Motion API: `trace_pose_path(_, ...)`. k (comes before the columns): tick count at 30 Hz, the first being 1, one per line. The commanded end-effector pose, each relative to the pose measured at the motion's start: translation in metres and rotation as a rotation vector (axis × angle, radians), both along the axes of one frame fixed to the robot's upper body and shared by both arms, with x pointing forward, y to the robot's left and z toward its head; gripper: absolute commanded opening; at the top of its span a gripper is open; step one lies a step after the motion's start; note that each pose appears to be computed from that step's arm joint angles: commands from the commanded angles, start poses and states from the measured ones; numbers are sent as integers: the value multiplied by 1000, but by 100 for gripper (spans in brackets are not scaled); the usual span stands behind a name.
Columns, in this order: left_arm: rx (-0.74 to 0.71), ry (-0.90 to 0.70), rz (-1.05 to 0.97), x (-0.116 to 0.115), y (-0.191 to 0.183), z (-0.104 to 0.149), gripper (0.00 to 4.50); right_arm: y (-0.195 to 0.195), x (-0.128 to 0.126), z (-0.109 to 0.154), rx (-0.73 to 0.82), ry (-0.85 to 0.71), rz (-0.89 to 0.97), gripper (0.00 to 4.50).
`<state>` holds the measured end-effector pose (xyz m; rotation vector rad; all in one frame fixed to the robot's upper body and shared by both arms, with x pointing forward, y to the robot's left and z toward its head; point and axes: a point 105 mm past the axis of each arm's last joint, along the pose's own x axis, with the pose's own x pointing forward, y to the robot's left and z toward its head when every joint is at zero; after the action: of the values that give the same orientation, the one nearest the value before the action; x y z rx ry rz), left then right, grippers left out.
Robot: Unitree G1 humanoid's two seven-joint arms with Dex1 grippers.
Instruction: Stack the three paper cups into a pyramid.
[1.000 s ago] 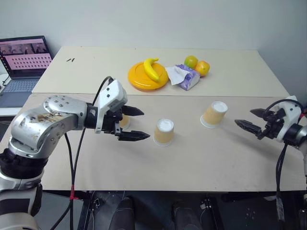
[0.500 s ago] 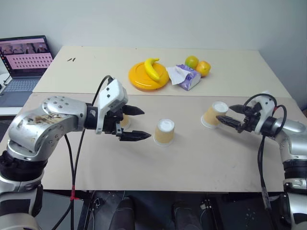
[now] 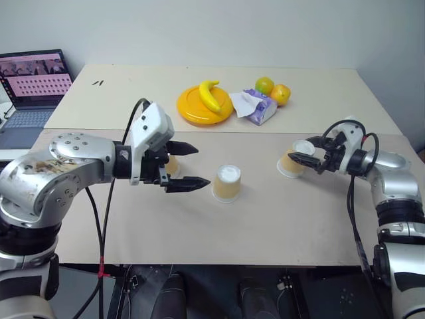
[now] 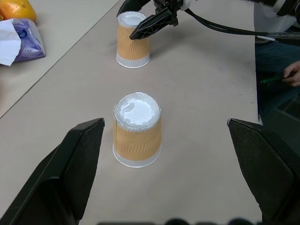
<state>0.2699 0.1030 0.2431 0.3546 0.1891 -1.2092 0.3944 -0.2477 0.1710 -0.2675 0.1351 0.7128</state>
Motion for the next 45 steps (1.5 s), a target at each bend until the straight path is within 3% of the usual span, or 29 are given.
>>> trace_pose_path(1,-2,-42,3,-4,2,9,450,0,1,13,-12,-52,15,341)
trace_pose_path(3,14,-38,11,-5,5,7,450,2,0,17,-25,-60,27,274)
trace_pose_path(11,82,-19,53,-10,22,-3,450,36,-11,43,-49,-79,176,274)
trace_pose_path(15,71,-22,54,-12,19,-5,450,91,-35,60,-33,-62,399,274)
trace_pose_path(22,57,-45,63,-10,15,-1,450,108,-41,39,-51,-12,418,274)
trace_pose_path(45,58,-60,42,-7,12,5,450,110,-59,4,-71,61,431,274)
